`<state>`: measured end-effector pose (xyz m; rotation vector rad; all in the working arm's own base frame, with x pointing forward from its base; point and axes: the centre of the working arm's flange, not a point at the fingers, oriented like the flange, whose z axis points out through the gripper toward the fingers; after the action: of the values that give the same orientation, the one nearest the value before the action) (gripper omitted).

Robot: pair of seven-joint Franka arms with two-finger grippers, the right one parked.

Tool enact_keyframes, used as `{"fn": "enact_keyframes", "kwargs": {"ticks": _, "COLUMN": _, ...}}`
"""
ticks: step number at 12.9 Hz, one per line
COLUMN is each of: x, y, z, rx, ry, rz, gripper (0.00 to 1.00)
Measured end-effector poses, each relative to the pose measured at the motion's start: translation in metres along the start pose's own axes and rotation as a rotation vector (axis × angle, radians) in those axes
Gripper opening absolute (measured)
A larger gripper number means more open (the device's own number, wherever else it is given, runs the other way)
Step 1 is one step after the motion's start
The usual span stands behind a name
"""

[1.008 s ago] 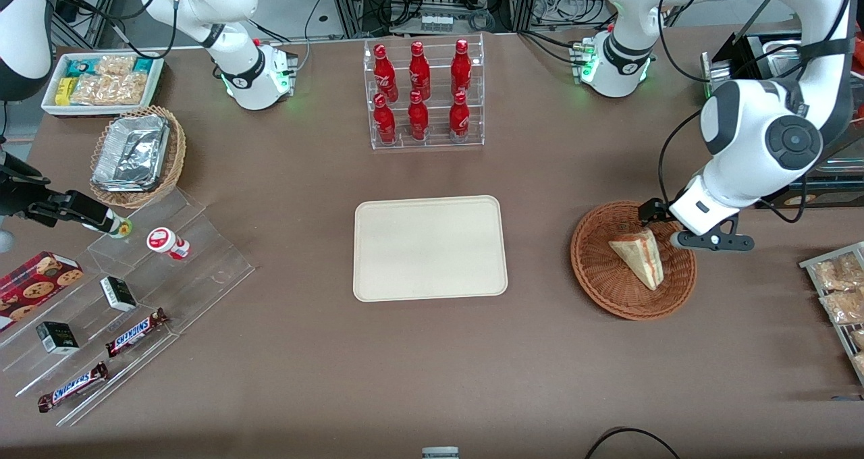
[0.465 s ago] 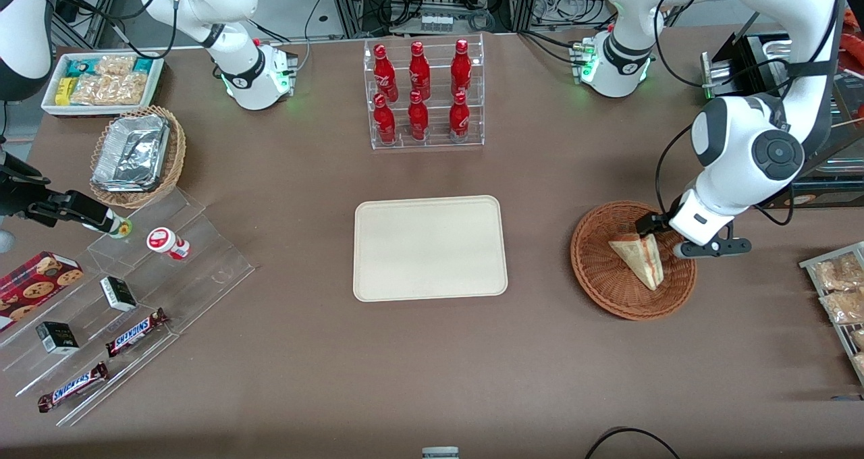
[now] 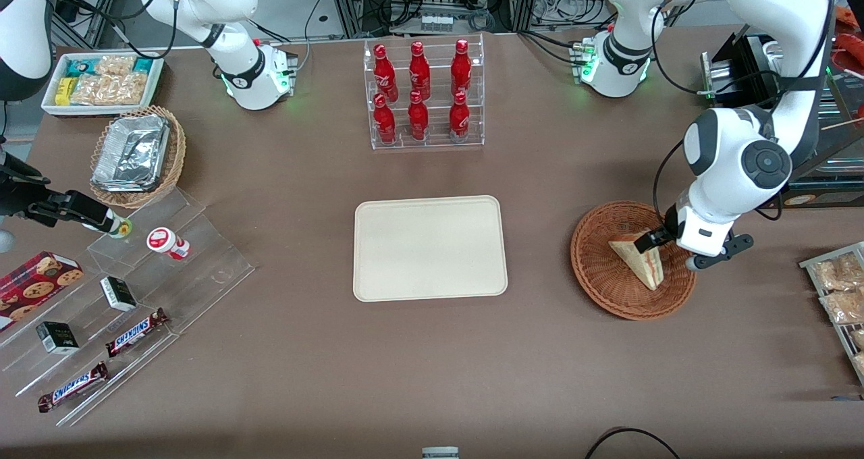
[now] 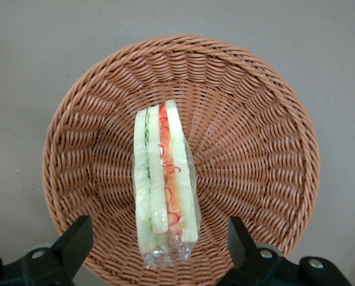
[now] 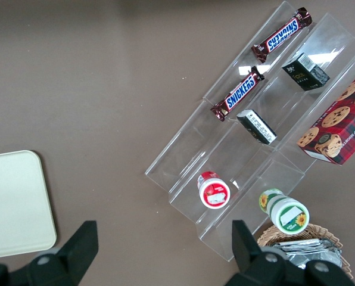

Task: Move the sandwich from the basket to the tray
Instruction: 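Lower the open left gripper over the wrapped sandwich in the basket, then close the left gripper on the sandwich's wrapped end and lift it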

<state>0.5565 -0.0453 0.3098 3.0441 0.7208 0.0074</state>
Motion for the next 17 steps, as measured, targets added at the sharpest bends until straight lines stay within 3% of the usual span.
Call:
{"fn": "enact_keyframes", "kwargs": {"ticks": 3, "x": -0.001, "y": 0.003, "z": 0.012, "rx": 0.005, "ry": -0.012, "rz": -0.065, "gripper": 1.00}}
{"fn": "enact_keyframes", "kwargs": {"ticks": 14, "x": -0.003, "y": 0.002, "z": 0.060, "rx": 0.031, "ry": -0.063, "rz": -0.080, "gripper": 1.00}}
{"fn": "enact_keyframes", "kwargs": {"ticks": 15, "x": -0.004, "y": 0.002, "z": 0.063, "rx": 0.034, "ry": -0.067, "rz": -0.085, "gripper": 0.96}}
{"fn": "enact_keyframes", "kwargs": {"ticks": 17, "x": -0.004, "y": 0.001, "z": 0.065, "rx": 0.035, "ry": -0.068, "rz": -0.092, "gripper": 0.71}}
